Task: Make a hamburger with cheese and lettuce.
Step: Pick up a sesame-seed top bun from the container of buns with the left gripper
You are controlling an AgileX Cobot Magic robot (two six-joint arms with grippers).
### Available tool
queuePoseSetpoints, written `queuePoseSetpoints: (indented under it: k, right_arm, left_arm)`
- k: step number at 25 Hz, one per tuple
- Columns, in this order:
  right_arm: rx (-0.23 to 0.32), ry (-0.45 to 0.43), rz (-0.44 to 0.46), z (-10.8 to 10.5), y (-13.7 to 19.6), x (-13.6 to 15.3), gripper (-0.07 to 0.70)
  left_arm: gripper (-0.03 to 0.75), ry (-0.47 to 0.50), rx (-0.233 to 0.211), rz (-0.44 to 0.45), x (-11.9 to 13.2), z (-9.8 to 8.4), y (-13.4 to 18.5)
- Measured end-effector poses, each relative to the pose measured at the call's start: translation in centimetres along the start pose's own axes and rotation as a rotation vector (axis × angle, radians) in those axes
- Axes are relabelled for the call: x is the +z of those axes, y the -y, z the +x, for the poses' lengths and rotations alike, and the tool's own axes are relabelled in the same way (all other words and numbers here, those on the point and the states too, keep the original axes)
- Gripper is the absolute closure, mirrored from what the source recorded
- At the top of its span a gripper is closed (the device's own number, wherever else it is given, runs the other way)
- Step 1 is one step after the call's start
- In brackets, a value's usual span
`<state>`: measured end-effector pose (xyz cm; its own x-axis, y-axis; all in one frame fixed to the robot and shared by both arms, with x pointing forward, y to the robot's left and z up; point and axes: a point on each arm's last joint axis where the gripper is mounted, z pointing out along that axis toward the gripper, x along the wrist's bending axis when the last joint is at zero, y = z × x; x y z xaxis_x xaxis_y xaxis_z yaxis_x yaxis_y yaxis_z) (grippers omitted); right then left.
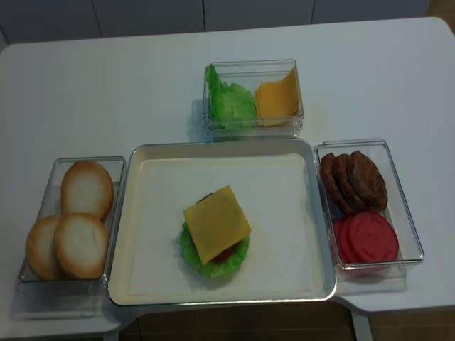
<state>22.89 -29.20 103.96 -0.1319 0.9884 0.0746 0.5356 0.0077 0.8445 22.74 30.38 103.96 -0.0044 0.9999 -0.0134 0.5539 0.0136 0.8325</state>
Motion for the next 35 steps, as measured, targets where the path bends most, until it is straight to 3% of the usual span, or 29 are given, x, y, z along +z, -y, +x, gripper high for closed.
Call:
queuePoseSetpoints:
  k: [35]
  right_arm:
    - [0.0,0.0,0.0,0.0,0.0,0.0,0.092]
  left_arm:
    - [0.314,0.004,-0.002,0.0,0.0,-0.03,0.0]
